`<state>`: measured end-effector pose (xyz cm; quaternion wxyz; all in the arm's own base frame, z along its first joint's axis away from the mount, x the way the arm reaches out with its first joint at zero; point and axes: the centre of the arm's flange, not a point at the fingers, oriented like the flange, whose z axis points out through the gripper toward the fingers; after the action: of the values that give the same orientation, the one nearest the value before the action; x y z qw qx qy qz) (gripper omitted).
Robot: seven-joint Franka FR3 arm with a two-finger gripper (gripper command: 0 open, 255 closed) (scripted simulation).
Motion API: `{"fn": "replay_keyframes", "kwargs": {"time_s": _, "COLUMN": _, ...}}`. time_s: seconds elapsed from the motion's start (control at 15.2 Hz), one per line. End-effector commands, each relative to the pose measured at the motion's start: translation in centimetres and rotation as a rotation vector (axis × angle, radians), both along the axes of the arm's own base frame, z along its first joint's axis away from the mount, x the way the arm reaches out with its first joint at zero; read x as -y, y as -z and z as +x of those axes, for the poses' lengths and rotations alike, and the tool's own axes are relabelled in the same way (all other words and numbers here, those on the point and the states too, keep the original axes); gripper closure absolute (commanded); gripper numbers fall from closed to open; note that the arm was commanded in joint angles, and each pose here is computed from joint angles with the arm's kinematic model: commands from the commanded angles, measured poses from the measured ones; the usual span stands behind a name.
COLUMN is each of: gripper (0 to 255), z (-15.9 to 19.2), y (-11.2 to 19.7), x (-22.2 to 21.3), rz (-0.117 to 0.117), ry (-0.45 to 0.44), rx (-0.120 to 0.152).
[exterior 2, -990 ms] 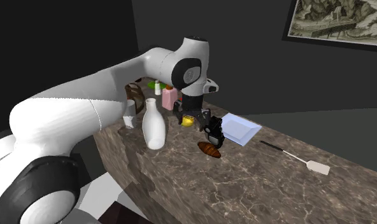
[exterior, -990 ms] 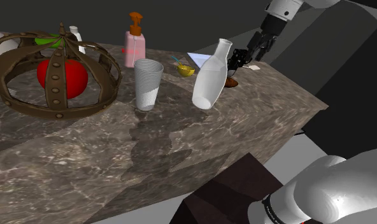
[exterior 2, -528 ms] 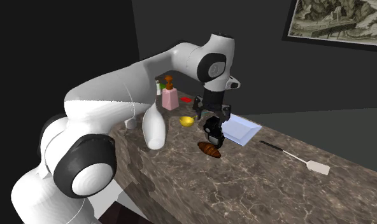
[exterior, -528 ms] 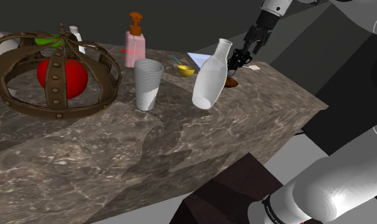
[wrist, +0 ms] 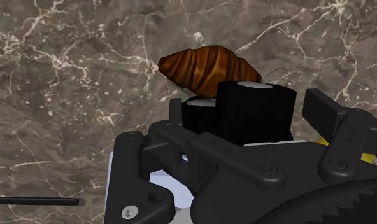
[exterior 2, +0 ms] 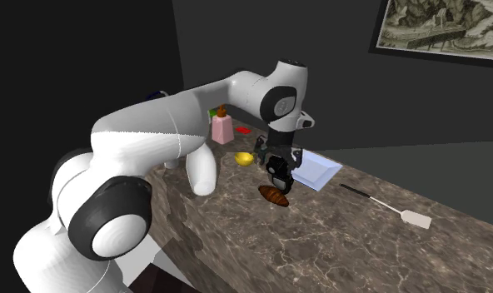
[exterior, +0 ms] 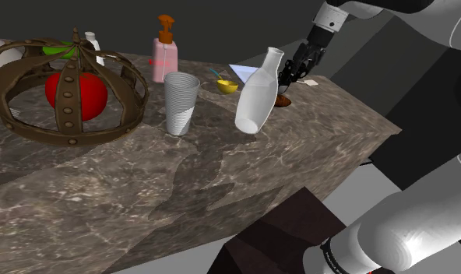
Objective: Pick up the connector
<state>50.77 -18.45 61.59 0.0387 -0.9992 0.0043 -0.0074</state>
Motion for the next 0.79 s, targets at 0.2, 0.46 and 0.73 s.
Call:
{"fn": "replay_keyframes", "kwargs": {"time_s": 0.2, "gripper": 255, "z": 0.0, "y": 0.2, "x": 0.0, "rz": 0.000, "ry": 0.000, "rx": 0.000}}
{"fn": "replay_keyframes", "kwargs": {"time_s": 0.46, "gripper": 255, "z": 0.0, "y": 0.2, "x": 0.0, "rz": 0.000, "ry": 0.000, "rx": 0.000}}
{"fn": "replay_keyframes", "kwargs": {"time_s": 0.73, "gripper": 255, "z": 0.0, "y": -0.9, "x": 0.0, "rz": 0.000, "ry": 0.000, "rx": 0.000}}
